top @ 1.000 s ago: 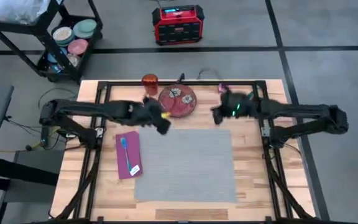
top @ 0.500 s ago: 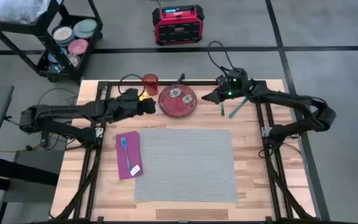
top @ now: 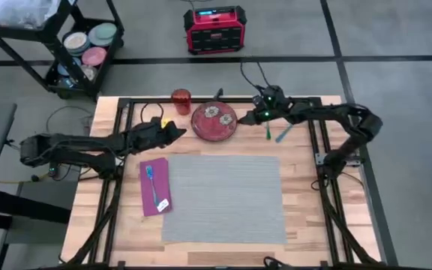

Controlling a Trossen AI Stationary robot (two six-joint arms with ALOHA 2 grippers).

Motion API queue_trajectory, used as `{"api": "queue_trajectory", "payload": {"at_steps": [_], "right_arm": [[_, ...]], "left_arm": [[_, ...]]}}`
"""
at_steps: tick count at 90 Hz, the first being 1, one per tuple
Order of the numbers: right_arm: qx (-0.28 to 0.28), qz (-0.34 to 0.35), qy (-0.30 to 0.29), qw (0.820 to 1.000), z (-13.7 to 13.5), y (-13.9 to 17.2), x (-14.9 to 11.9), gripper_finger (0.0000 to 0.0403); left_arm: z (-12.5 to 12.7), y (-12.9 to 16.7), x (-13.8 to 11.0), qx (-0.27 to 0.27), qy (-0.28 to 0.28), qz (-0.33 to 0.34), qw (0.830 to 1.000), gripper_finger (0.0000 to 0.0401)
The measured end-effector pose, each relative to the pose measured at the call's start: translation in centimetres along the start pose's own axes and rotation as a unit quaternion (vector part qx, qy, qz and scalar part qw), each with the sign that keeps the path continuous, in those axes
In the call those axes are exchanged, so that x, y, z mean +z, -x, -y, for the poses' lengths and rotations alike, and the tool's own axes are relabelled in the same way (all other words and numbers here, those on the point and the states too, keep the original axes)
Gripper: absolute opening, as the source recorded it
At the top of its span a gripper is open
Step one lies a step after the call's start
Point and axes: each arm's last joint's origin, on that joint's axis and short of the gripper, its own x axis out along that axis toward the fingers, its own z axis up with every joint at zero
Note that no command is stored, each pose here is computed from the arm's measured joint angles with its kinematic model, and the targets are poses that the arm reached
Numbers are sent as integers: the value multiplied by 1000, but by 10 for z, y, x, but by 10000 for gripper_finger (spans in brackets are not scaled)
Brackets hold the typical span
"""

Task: Set table place
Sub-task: Put the red plate on the left of the gray placemat

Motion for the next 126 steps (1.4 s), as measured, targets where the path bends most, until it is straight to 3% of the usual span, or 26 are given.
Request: {"api": "queue_trajectory", "payload": {"at_steps": [21, 35, 48, 59, 83, 97, 126], "right_arm": [[-31, -18, -52, 998, 32, -12, -3, 151], [-36, -11, -78, 996, 43, -16, 1, 151], [-37, -2, -80, 996, 44, -16, 9, 151], [-44, 8, -80, 996, 43, -17, 13, 150], [-68, -12, -101, 993, 46, -15, 11, 150], [-74, -17, -109, 991, 48, -14, 10, 150], [-97, -22, -120, 988, 50, -13, 8, 150]], "left_arm": [[-11, -2, 10, 48, 14, 8, 999, 150], [-14, -5, 14, 54, 20, 1, 998, 190], [-26, -16, 15, 93, 47, -16, 994, 212], [-38, -31, 12, 117, 63, -43, 990, 217], [-41, -63, 14, 44, 99, -27, 994, 217], [-56, -75, 13, 60, 130, -31, 989, 217], [-63, -79, 18, 74, 140, -24, 987, 217]]}}
